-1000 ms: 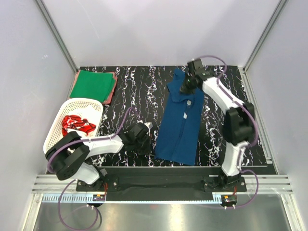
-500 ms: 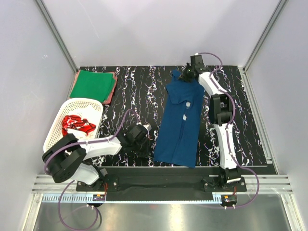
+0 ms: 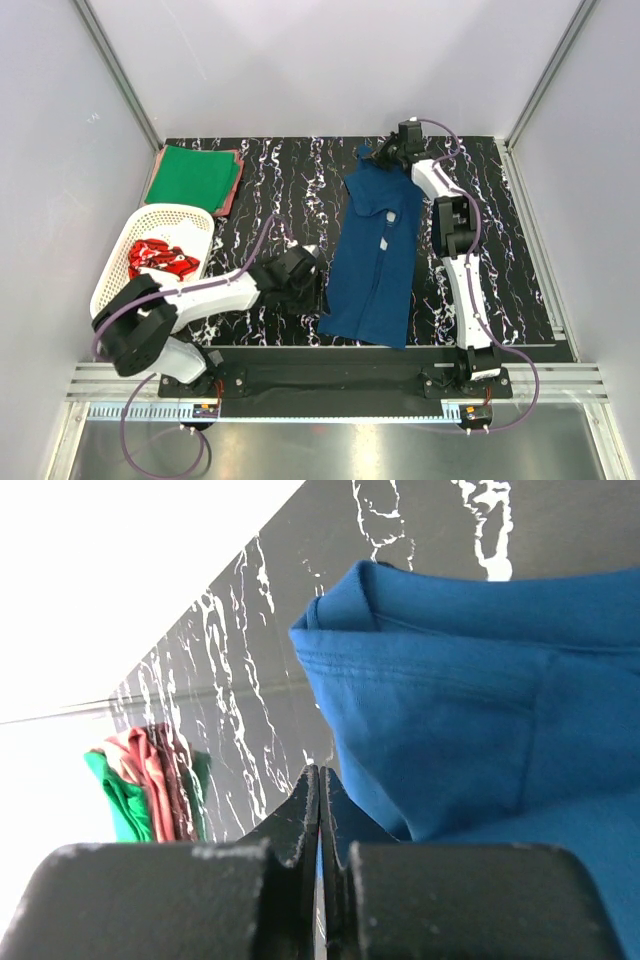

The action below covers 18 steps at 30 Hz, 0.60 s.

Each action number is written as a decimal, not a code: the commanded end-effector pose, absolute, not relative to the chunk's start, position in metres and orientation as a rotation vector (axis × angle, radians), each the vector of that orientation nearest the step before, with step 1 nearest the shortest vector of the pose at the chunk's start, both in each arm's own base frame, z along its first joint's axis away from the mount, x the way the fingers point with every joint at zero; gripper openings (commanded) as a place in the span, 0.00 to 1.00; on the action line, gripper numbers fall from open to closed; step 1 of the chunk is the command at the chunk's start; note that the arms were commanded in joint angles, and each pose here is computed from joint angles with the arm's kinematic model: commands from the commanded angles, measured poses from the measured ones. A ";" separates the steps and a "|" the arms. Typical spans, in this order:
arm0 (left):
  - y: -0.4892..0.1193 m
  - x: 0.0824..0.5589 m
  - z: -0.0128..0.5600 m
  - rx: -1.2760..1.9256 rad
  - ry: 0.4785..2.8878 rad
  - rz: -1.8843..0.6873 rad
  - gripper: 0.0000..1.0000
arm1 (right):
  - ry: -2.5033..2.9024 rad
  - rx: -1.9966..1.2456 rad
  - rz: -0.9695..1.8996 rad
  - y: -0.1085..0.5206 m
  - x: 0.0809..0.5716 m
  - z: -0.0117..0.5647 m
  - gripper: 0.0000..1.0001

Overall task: Fold and stack the t-shirts
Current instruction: Fold the tshirt

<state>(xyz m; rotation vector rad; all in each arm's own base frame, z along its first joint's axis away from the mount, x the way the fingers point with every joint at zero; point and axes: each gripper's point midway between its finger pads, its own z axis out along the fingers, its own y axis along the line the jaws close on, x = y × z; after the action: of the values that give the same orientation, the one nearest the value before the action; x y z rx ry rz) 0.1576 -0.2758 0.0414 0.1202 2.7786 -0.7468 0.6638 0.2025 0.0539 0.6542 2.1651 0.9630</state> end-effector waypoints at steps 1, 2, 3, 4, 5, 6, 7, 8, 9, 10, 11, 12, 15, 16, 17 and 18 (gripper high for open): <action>-0.277 0.170 0.028 0.164 2.782 -0.644 0.52 | 2.069 0.653 1.051 0.214 0.681 0.075 0.00; -0.278 0.170 0.025 0.166 2.794 -0.639 0.52 | 2.066 0.672 1.043 0.213 0.683 0.071 0.00; -0.277 0.169 0.016 0.175 2.816 -0.619 0.50 | 2.062 0.679 1.038 0.212 0.685 0.069 0.00; -0.276 0.168 0.013 0.174 2.823 -0.609 0.49 | 2.055 0.690 1.031 0.211 0.686 0.067 0.00; -0.275 0.168 0.009 0.181 2.831 -0.593 0.47 | 2.046 0.703 1.036 0.210 0.689 0.065 0.00; -0.274 0.167 0.006 0.180 2.837 -0.592 0.42 | 2.043 0.708 1.030 0.210 0.690 0.062 0.00; -0.274 0.165 0.004 0.184 2.845 -0.592 0.27 | 2.038 0.725 1.014 0.208 0.692 0.057 0.00; -0.273 0.165 0.004 0.184 2.846 -0.590 0.20 | 2.034 0.743 1.018 0.207 0.693 0.055 0.00; -0.272 0.164 0.002 0.184 2.846 -0.590 0.13 | 2.029 0.754 1.014 0.206 0.695 0.053 0.00; -0.272 0.164 0.003 0.185 2.843 -0.597 0.08 | 2.018 0.771 1.004 0.204 0.697 0.052 0.00; -0.272 0.162 0.002 0.188 2.848 -0.604 0.00 | 2.019 0.790 1.008 0.205 0.697 0.047 0.00; -0.271 0.160 0.000 0.186 2.855 -0.600 0.00 | 2.007 0.798 1.009 0.205 0.699 0.047 0.00; -0.271 0.157 -0.002 0.188 2.865 -0.616 0.00 | 1.975 0.852 1.024 0.201 0.703 0.043 0.00; -0.269 0.154 -0.004 0.185 2.872 -0.617 0.00 | 1.969 0.868 1.025 0.200 0.703 0.041 0.00; -0.269 0.153 -0.005 0.182 2.874 -0.624 0.00 | 1.933 0.880 1.052 0.199 0.707 0.045 0.00; -0.270 0.153 -0.005 0.180 2.871 -0.636 0.00 | 1.921 0.892 1.061 0.198 0.708 0.045 0.00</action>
<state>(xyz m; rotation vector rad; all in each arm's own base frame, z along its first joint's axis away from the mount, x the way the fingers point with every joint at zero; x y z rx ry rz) 0.1668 -0.2865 0.0156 0.1679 2.8113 -0.7079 0.6914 0.2033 0.0317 0.8455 2.0422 1.0238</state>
